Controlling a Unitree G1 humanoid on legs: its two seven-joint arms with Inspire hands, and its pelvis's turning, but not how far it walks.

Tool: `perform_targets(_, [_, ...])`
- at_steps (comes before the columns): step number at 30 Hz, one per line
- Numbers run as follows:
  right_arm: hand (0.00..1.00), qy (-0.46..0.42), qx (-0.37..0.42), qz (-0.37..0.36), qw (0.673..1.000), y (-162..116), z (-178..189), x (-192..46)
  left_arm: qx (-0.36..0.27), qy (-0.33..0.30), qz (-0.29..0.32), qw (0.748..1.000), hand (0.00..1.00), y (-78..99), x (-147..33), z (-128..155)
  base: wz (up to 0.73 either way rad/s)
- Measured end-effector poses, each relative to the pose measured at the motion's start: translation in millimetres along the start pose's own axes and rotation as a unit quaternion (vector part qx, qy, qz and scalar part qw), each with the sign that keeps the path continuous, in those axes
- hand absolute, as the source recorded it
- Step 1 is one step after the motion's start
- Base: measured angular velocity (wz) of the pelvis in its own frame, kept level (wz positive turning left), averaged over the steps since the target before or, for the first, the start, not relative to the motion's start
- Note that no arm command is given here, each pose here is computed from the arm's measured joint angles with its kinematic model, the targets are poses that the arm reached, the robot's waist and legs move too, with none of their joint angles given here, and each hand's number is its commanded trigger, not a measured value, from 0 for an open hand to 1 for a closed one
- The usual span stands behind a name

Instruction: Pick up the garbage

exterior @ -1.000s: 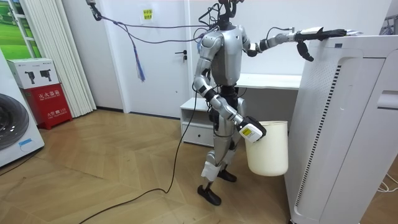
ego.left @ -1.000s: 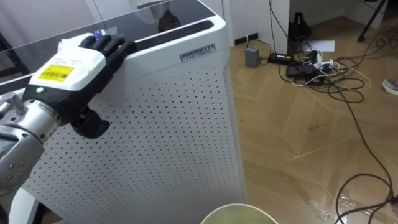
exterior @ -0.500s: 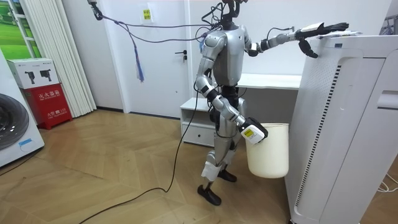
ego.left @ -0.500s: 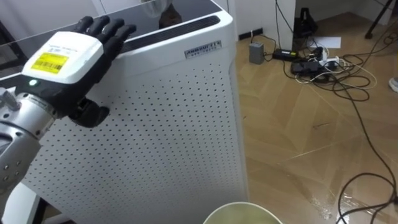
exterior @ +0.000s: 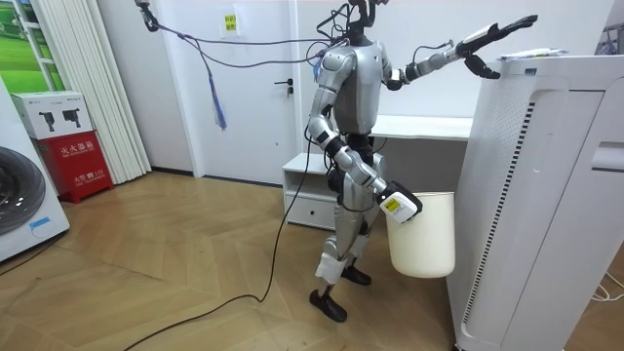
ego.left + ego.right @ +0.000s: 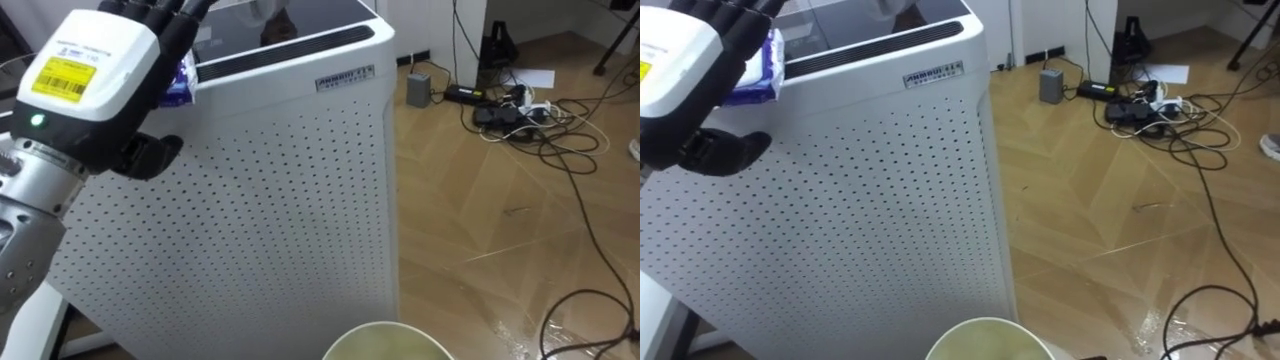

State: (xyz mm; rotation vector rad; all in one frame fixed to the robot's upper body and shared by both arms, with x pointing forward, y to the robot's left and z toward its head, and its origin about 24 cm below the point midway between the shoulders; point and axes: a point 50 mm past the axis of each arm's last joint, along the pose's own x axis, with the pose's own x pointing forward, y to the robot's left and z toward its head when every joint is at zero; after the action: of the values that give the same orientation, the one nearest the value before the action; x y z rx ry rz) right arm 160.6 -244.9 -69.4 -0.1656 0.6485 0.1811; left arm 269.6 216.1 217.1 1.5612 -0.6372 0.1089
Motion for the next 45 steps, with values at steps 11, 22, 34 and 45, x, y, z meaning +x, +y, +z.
perform_targets(11, [1.00,0.000,0.002,0.002,1.000,1.5,-0.2,0.4,0.003,0.014,0.001,1.000,0.00,-5.2,-1.0,-6.2,0.00])
perform_targets(22, [1.00,-0.001,0.002,0.007,1.000,1.7,-0.1,0.4,-0.003,0.029,-0.016,0.999,0.00,-13.4,-3.0,-12.1,0.00])
perform_targets(34, [1.00,-0.007,0.000,0.008,1.000,0.7,3.2,0.1,-0.045,0.057,-0.045,0.996,0.00,-27.7,-7.7,-21.5,0.00])
perform_targets(45, [1.00,-0.006,-0.001,-0.001,1.000,-0.8,3.1,-0.2,-0.071,0.077,-0.104,0.989,0.00,-47.2,-21.7,-26.3,0.00])
